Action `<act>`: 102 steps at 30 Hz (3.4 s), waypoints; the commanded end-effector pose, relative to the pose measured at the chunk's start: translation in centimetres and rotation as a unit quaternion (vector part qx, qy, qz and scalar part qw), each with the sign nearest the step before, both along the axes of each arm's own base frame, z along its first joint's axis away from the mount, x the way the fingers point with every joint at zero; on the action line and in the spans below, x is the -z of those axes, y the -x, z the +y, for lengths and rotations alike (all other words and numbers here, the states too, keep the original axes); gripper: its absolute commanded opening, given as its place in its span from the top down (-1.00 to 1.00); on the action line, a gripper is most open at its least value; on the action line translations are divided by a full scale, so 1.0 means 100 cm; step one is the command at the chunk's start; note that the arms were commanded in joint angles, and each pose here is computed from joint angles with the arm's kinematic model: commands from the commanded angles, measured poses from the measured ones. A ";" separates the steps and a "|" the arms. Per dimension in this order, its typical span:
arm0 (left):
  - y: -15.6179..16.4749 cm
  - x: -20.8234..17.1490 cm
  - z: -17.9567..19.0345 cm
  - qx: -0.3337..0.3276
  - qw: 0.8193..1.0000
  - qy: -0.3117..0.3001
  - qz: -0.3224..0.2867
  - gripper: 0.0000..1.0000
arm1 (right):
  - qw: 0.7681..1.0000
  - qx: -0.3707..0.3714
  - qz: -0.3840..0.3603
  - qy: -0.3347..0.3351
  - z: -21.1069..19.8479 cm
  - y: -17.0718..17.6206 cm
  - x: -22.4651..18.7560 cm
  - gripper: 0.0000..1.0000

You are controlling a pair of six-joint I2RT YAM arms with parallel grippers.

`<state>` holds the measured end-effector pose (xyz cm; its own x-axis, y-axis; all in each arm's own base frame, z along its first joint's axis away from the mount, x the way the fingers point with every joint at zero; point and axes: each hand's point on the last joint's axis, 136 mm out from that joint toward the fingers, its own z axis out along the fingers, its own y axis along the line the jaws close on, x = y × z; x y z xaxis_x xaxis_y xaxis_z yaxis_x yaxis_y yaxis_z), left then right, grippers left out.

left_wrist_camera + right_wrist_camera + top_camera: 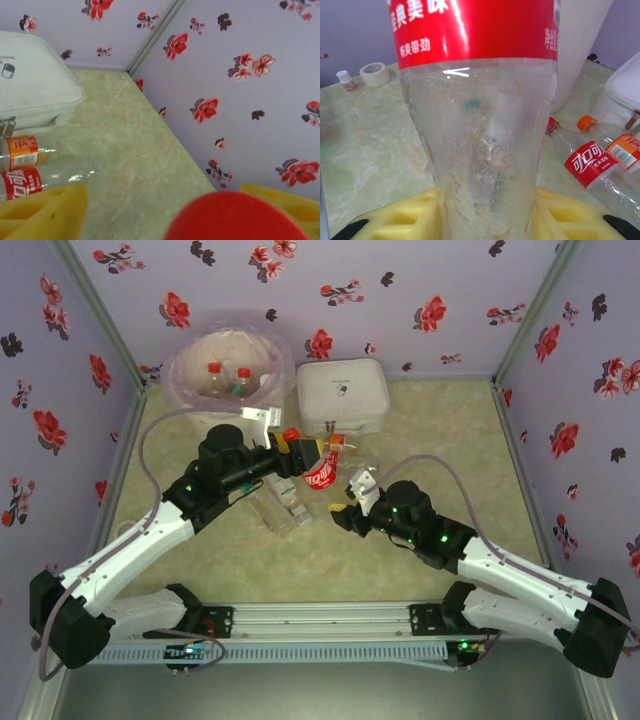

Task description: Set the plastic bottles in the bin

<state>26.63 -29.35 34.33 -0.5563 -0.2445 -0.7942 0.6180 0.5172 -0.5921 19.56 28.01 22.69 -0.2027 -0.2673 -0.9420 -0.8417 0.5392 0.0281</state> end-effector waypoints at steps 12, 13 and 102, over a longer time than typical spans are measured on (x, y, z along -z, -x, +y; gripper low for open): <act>-0.005 -0.041 0.017 -0.050 0.998 0.007 -0.038 0.40 | 0.999 0.026 -0.031 -0.033 -0.010 -0.002 -0.019 0.10; -0.006 -0.043 0.017 -0.052 0.998 0.002 -0.040 0.44 | 0.998 0.033 -0.037 -0.033 -0.014 -0.003 -0.021 -0.03; -0.250 -0.005 0.176 -0.254 0.907 -0.324 -0.090 -0.61 | 0.984 0.172 -0.027 0.033 -0.090 -0.006 0.012 -0.76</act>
<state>53.82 -12.31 29.07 -0.4123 0.1221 -0.9028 0.2467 0.9689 0.0184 19.74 18.70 20.39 -0.2752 -0.2726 -0.9219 -0.6129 0.7886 -0.0502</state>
